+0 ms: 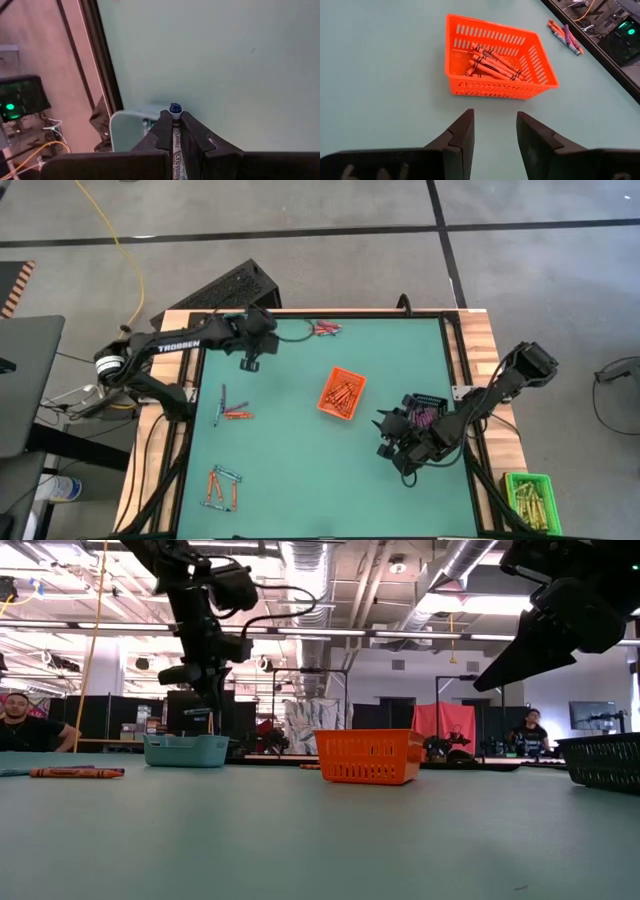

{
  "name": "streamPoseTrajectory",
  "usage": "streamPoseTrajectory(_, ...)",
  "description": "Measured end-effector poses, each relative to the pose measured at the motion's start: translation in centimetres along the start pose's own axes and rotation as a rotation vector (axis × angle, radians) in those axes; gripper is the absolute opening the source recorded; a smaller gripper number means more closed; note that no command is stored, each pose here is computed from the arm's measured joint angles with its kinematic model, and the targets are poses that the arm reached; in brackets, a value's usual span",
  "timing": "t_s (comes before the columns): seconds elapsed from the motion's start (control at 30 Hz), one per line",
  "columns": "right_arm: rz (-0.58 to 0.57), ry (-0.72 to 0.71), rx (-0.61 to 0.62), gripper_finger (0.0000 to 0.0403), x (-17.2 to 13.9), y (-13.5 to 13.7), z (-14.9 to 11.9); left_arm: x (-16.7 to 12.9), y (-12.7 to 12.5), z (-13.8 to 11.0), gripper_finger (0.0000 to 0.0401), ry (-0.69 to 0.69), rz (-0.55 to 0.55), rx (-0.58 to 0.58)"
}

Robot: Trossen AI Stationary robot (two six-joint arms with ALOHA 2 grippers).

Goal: Sort crayons
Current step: Put the blue crayon into the blue bin, then put the violet crayon into black bin

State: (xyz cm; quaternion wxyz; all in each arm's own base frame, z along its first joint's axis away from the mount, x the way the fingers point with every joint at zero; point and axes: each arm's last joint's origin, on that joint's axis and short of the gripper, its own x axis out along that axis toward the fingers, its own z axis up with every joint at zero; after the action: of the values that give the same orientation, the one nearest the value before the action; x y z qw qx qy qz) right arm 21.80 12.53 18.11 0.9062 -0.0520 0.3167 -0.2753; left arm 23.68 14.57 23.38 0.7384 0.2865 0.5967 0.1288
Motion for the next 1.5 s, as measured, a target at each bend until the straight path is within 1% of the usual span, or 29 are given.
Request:
streamPoseTrajectory(0.27,0.009,-0.009,0.018,0.0141,0.0,0.1,0.1,1.1,2.3,-2.7,0.0001,0.000,-0.012,-0.035)
streamPoseTrajectory(0.6,0.023,-0.023,0.045,0.0141,0.0,0.3,0.3,2.2,4.0,-6.0,0.0001,0.012,-0.028,-0.099)
streamPoseTrajectory(0.73,0.030,-0.030,0.059,0.0141,0.0,0.4,0.5,2.3,4.6,-6.8,0.0017,0.015,-0.009,-0.114)
streamPoseTrajectory(0.9,0.035,-0.035,0.069,0.0141,0.0,0.5,0.5,2.4,5.1,-7.0,0.0055,-0.010,0.018,-0.116)
streamPoseTrajectory(1.07,0.044,-0.036,0.079,0.0141,0.0,0.6,0.6,2.4,5.1,-7.0,0.0094,-0.006,0.023,-0.121)
streamPoseTrajectory(1.23,0.056,-0.025,0.077,0.0141,0.0,0.6,0.6,2.4,5.1,-6.8,0.0129,-0.009,0.023,-0.208)
streamPoseTrajectory(1.37,0.056,-0.025,0.075,0.0141,0.0,0.6,0.6,2.3,4.8,-6.3,0.0134,-0.012,0.022,-0.269)
streamPoseTrajectory(1.5,0.056,-0.025,0.061,0.0141,0.0,0.6,0.6,2.0,4.1,-5.3,0.0132,0.002,0.009,-0.263)
